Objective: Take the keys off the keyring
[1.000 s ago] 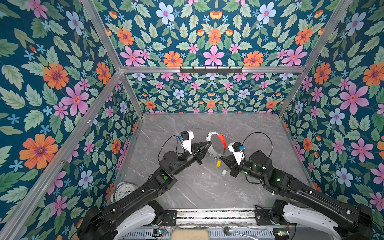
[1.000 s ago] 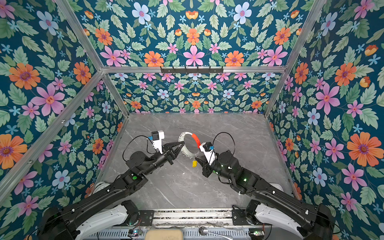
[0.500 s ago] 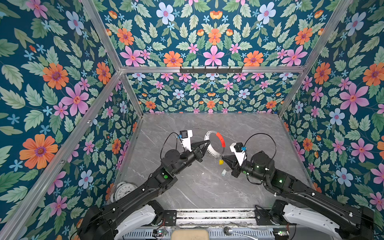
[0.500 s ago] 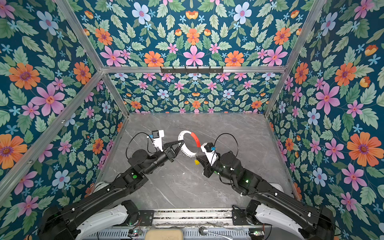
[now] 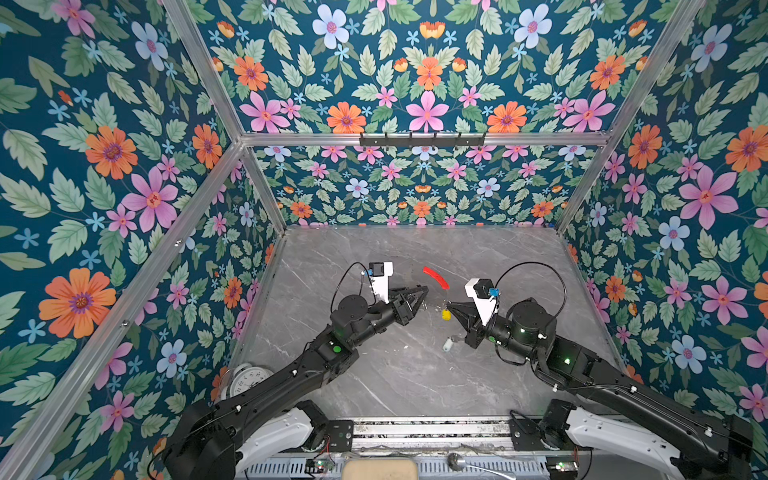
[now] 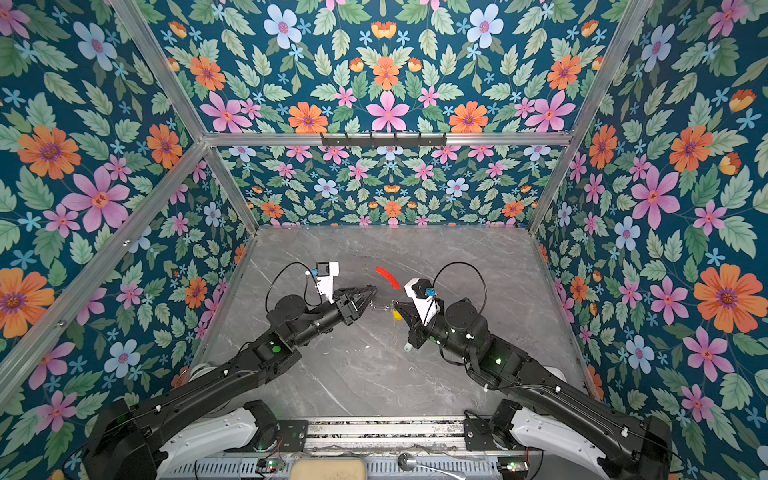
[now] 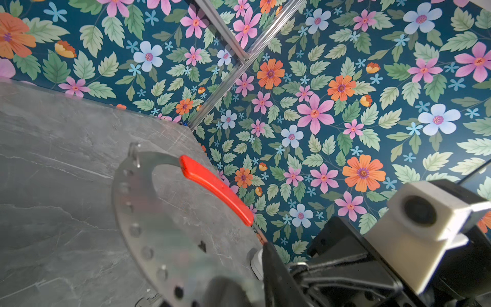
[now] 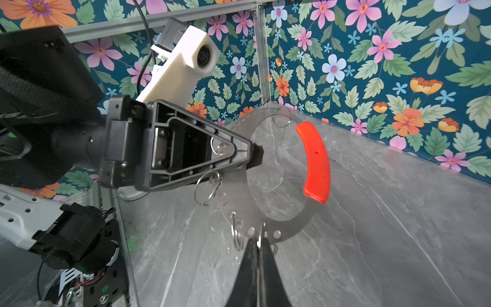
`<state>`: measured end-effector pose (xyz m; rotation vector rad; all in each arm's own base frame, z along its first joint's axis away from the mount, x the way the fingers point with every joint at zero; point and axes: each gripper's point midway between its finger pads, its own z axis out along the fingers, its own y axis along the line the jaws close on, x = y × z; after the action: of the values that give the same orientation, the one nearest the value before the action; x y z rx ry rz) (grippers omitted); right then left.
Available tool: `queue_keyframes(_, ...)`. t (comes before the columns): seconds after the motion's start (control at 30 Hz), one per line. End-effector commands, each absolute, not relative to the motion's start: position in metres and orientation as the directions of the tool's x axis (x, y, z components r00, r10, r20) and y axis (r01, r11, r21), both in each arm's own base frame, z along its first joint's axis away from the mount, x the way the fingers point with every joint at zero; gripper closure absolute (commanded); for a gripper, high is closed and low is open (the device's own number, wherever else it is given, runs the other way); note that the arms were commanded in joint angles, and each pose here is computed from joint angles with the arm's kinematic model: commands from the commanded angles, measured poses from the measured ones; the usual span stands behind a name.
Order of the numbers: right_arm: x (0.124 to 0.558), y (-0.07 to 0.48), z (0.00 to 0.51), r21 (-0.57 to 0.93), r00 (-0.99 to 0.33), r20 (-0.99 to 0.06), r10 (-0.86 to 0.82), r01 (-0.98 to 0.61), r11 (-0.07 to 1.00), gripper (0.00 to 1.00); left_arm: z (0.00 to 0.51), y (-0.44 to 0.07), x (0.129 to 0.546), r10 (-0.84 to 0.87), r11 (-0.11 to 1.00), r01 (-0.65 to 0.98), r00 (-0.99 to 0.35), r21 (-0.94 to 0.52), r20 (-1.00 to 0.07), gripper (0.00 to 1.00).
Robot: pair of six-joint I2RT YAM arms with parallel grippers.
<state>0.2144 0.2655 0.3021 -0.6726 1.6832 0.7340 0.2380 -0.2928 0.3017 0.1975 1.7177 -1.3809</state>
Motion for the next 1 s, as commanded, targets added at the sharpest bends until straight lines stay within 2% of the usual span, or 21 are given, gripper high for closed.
queue_keyframes(0.0,0.220,0.266,0.327,0.091,-0.129,-0.992,-0.011,-0.751,0.654,1.00,0.292,-0.298,0.229,-0.328,0.349,0.614,-0.628,-0.708,-0.706,0.56)
queue_keyframes(0.3,0.224,0.262,0.345,0.050,-0.078,-0.997,-0.011,-0.734,0.677,1.00,0.259,-0.285,0.222,-0.274,0.429,0.571,-0.656,-0.700,-0.703,0.54)
queue_keyframes(0.5,0.211,0.268,0.354,0.085,-0.093,-0.996,0.019,-0.785,0.614,1.00,0.246,-0.275,0.218,-0.257,0.468,0.571,-0.642,-0.675,-0.722,0.52)
queue_keyframes(0.73,0.203,0.268,0.351,0.120,-0.138,-0.990,0.014,-0.801,0.586,1.00,0.267,-0.262,0.223,-0.235,0.528,0.636,-0.527,-0.562,-0.817,0.49)
queue_keyframes(0.83,0.198,0.266,0.346,0.119,-0.155,-0.988,-0.014,-0.808,0.577,1.00,0.288,-0.263,0.215,-0.214,0.494,0.716,-0.450,-0.493,-0.867,0.52)
queue_keyframes(0.97,0.186,0.268,0.338,0.123,-0.186,-0.980,-0.070,-0.845,0.521,1.00,0.323,-0.271,0.187,-0.212,0.346,0.855,-0.330,-0.386,-0.920,0.54)
